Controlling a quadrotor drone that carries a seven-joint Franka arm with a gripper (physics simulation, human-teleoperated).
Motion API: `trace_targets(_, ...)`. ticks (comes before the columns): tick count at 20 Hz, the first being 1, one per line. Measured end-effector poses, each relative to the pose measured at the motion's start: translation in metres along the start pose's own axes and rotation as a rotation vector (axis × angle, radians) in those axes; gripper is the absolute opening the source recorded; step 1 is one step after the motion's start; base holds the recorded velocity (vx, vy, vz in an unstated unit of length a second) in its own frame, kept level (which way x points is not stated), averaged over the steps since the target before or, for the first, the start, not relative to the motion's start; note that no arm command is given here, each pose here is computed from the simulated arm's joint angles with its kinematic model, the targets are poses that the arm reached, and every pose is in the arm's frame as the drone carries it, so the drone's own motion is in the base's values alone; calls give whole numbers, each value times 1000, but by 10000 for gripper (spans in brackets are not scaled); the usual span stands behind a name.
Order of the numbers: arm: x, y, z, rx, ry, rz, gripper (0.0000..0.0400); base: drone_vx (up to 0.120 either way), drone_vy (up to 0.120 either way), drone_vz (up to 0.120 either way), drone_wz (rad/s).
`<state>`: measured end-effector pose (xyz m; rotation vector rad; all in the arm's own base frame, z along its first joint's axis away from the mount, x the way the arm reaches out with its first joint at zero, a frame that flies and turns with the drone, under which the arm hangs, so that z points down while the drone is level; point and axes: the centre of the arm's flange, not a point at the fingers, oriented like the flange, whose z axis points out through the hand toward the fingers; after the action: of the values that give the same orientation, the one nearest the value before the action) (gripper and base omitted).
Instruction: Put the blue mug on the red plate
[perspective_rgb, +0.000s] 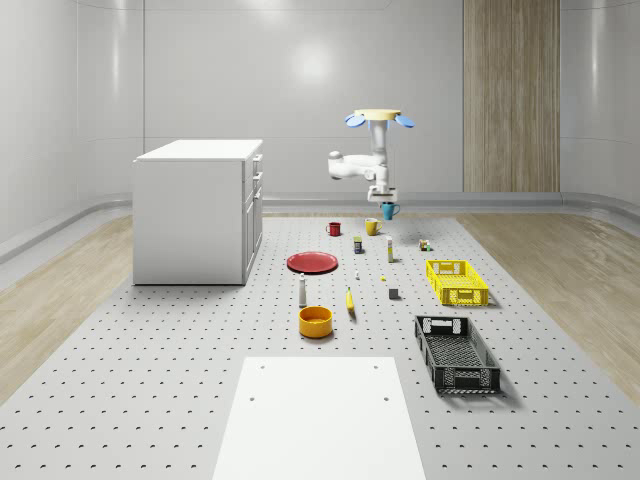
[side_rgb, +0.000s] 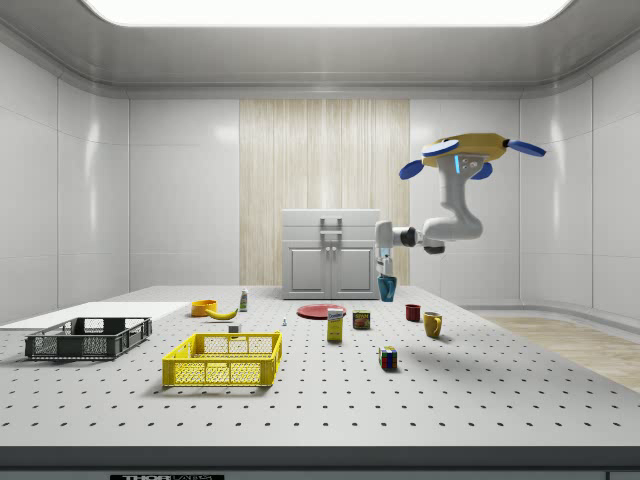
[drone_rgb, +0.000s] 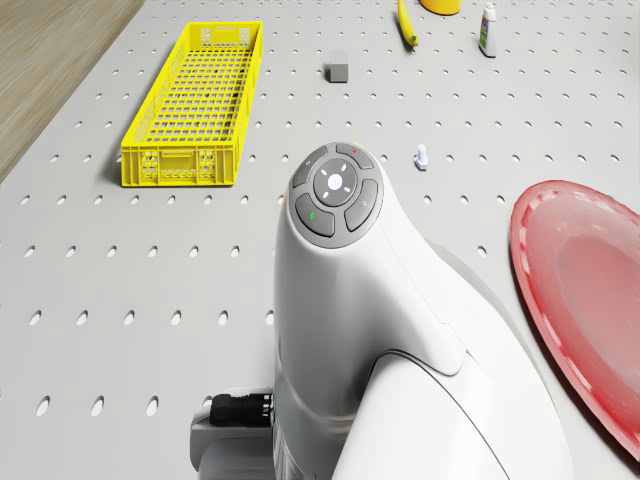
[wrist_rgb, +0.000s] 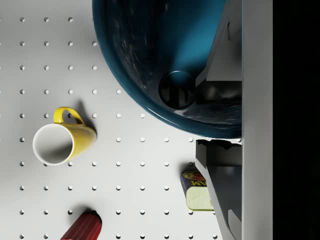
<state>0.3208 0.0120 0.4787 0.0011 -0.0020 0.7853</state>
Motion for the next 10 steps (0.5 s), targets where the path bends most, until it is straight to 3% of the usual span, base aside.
trace_targets(10,0,0,0,0,0,0,100,120,-120,0,0)
